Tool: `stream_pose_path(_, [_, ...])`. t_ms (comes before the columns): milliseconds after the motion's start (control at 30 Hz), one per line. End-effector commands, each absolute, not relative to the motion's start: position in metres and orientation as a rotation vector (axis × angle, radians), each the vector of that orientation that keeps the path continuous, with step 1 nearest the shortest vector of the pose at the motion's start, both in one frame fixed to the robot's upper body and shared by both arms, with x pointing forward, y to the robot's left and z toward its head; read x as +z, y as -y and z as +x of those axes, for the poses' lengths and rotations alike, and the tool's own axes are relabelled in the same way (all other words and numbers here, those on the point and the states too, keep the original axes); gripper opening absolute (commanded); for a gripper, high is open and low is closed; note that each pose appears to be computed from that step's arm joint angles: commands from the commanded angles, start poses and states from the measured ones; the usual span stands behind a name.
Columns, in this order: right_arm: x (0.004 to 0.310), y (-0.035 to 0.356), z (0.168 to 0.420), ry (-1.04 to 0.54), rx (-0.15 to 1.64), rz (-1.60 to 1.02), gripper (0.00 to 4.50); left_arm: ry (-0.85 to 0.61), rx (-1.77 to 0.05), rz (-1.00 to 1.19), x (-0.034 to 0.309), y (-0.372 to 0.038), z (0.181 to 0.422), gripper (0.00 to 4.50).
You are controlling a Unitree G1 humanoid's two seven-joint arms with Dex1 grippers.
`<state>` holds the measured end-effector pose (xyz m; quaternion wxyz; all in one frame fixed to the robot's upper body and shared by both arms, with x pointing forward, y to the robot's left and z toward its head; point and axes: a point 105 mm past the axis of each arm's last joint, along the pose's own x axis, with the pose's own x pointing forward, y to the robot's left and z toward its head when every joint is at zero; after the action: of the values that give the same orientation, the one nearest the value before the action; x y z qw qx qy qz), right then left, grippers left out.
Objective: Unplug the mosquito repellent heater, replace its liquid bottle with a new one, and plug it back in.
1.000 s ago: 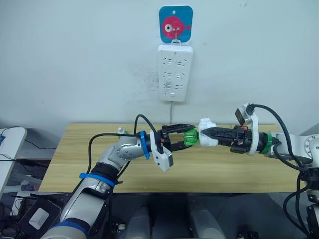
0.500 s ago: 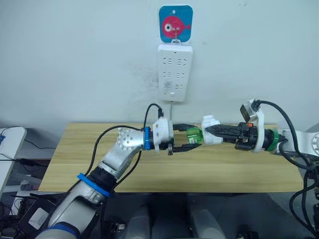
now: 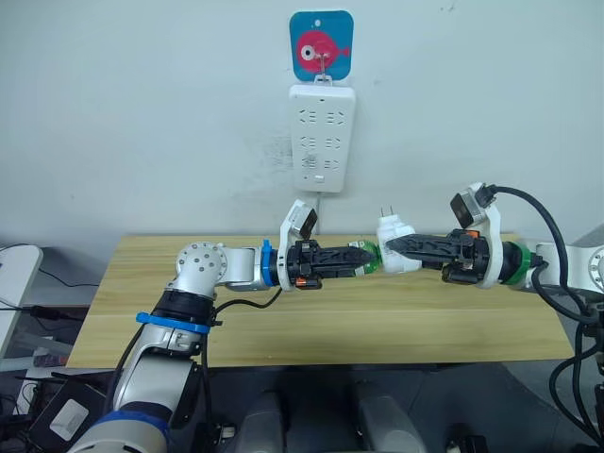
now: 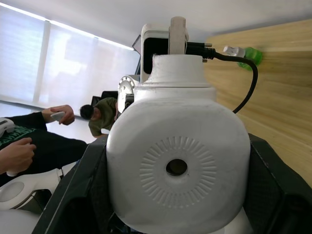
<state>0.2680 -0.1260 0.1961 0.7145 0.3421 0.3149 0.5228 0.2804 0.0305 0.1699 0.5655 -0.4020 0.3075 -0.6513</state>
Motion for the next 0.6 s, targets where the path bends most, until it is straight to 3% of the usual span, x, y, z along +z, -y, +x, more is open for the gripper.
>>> stream_pose_path(33, [0.196, 0.122, 0.256, -0.719, 1.2, 0.715, 2.99, -0.591, -1.504, -0.955, 0.186, -0.038, 0.291, 2.59])
stream_pose_path(233, [0.196, 0.122, 0.257, -0.711, 1.198, 0.724, 2.99, -0.575, -1.487, -0.995, 0.19, -0.041, 0.294, 4.41])
stream_pose_path(467, [0.198, 0.129, 0.268, -0.679, 1.144, 0.762, 2.99, -0.552, -1.284, -0.963, 0.169, -0.074, 0.301, 4.5])
stream_pose_path(600, [0.201, 0.14, 0.282, -0.639, 1.065, 0.804, 2.99, -0.434, -1.244, -0.745, 0.173, -0.099, 0.287, 4.5])
